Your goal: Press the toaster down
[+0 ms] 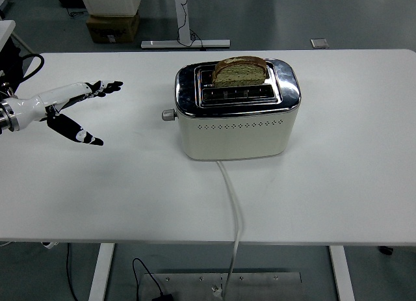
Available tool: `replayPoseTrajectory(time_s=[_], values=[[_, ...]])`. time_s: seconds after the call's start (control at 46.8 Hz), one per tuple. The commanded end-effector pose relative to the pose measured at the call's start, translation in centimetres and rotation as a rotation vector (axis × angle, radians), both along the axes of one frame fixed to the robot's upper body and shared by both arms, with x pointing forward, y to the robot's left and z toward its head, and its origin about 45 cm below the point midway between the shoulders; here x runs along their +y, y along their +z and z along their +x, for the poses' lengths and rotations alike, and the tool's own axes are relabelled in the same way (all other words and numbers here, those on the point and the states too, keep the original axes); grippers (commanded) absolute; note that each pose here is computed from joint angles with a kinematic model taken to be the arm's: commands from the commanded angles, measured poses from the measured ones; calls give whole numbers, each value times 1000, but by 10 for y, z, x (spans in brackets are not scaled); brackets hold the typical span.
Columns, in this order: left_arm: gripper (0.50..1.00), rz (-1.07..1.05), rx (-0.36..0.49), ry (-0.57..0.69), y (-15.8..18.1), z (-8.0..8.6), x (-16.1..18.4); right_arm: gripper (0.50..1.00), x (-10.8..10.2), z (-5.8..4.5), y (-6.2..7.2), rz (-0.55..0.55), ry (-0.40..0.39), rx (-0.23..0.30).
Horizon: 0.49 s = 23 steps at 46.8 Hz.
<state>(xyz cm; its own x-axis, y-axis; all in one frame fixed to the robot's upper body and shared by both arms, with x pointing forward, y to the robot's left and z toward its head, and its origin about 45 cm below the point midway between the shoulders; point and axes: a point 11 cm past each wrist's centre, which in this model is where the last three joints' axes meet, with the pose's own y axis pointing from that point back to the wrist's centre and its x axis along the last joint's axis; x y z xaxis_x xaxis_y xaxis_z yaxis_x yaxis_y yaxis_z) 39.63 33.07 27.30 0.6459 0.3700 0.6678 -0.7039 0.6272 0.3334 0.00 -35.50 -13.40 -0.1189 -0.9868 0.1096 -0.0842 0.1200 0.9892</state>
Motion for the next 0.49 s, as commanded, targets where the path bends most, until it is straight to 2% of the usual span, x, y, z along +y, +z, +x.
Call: replayPoseTrajectory(time_s=[0.0,0.256,0.47], values=[[1000,24,1,-46,-4,-5,-12,998,0,0,0,0,-1,0],[1000,82,-12,-95,-11,-8,-22,998,0,0,0,0,-1,0],[1000,67,-12,-83,-13,-6,-22,998,0,0,0,0,1,0]])
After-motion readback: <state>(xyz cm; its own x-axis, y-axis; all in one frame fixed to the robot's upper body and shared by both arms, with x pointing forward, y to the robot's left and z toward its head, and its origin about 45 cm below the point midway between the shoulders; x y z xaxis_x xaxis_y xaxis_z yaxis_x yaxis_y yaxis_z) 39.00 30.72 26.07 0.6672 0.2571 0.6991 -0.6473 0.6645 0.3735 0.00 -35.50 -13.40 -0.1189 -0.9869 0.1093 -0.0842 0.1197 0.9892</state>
